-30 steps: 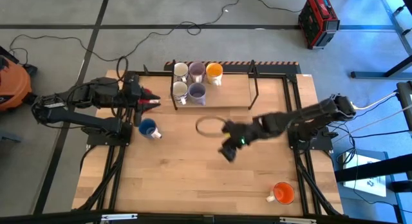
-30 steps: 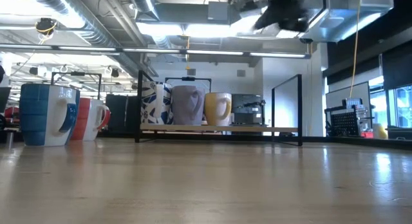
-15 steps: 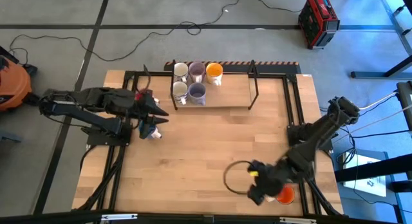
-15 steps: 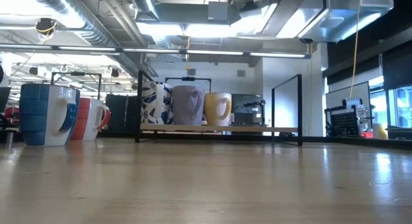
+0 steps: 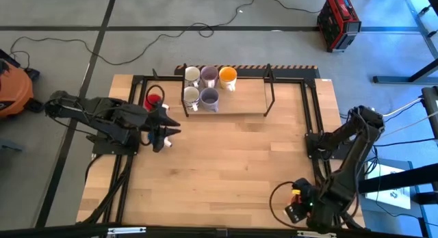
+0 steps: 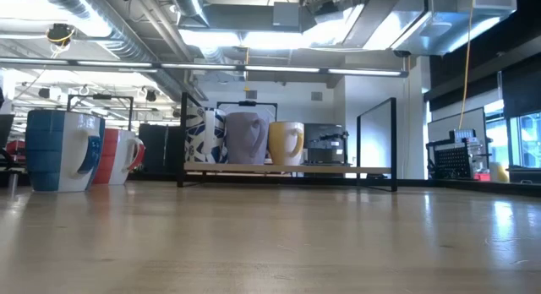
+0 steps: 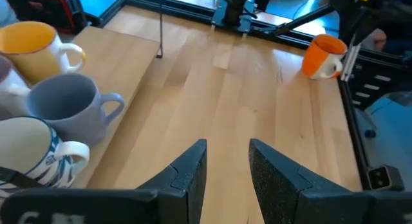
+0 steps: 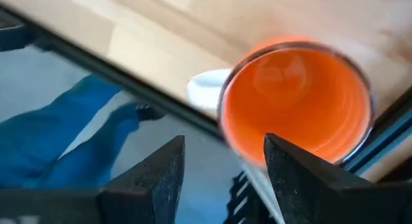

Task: Place coffee mugs
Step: Put the orange mug on the shelf

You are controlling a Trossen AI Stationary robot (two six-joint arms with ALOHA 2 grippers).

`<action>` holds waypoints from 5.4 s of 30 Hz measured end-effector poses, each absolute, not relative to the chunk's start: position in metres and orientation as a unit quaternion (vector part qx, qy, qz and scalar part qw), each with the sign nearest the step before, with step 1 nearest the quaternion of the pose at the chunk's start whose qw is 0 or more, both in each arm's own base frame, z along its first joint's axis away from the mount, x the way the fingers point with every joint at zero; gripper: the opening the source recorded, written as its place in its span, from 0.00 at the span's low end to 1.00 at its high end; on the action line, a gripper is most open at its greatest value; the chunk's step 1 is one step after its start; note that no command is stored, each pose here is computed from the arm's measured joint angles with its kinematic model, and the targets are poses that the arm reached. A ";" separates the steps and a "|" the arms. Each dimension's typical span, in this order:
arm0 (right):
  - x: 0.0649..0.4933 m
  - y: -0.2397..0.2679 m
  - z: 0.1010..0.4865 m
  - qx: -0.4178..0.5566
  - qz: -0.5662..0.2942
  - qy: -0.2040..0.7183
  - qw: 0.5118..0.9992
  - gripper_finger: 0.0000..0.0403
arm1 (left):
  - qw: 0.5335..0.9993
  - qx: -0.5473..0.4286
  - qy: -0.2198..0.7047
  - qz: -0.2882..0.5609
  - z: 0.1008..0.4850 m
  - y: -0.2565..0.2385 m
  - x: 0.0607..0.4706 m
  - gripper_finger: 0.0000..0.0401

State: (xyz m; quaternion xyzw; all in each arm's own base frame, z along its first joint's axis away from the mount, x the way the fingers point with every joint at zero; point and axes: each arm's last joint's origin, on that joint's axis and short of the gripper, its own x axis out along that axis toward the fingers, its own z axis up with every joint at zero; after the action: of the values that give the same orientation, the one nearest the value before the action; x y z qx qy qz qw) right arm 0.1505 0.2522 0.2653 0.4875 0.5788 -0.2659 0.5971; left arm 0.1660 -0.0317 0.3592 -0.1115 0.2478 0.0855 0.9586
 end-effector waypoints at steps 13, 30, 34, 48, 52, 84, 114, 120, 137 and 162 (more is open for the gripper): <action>0.179 0.241 0.219 0.465 -0.349 0.566 0.584 0.49 | 0.959 -0.108 0.243 0.101 0.359 -0.031 0.166 0.27; 0.182 0.241 0.213 0.422 -0.323 0.573 0.624 0.05 | 0.959 -0.103 0.242 0.104 0.359 -0.031 0.166 0.27; 0.185 0.239 0.214 0.380 -0.279 0.589 0.656 0.04 | 0.960 -0.098 0.243 0.103 0.359 -0.031 0.166 0.27; 0.237 0.193 0.213 0.172 -0.119 0.615 0.760 0.01 | 0.960 -0.094 0.243 0.102 0.359 -0.031 0.166 0.27; 0.253 0.180 0.214 0.139 -0.076 0.608 0.778 0.01 | 0.960 -0.091 0.243 0.102 0.359 -0.031 0.166 0.27; 0.298 0.093 0.215 0.130 -0.055 0.611 0.779 0.03 | 0.961 -0.089 0.238 0.110 0.360 -0.030 0.166 0.27; 0.310 0.082 0.258 0.165 -0.061 0.609 0.774 0.41 | 0.962 -0.085 0.237 0.109 0.360 -0.030 0.166 0.27; 0.285 0.108 0.301 0.181 -0.115 0.577 0.788 0.52 | 0.962 -0.085 0.237 0.109 0.360 -0.030 0.166 0.27; 0.197 0.208 0.205 0.234 -0.292 0.288 0.881 0.47 | 0.960 -0.100 0.235 0.110 0.360 -0.030 0.166 0.27; 0.227 0.172 0.145 0.211 -0.380 0.247 0.866 0.43 | 0.959 -0.102 0.237 0.115 0.360 -0.030 0.166 0.27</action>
State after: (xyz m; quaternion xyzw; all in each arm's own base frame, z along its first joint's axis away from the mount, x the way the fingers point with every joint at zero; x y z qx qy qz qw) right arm 0.2268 0.1719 0.1452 0.2115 0.2470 -0.3796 0.8661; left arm 0.1659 -0.0302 0.3599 -0.1022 0.2372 0.1146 0.9592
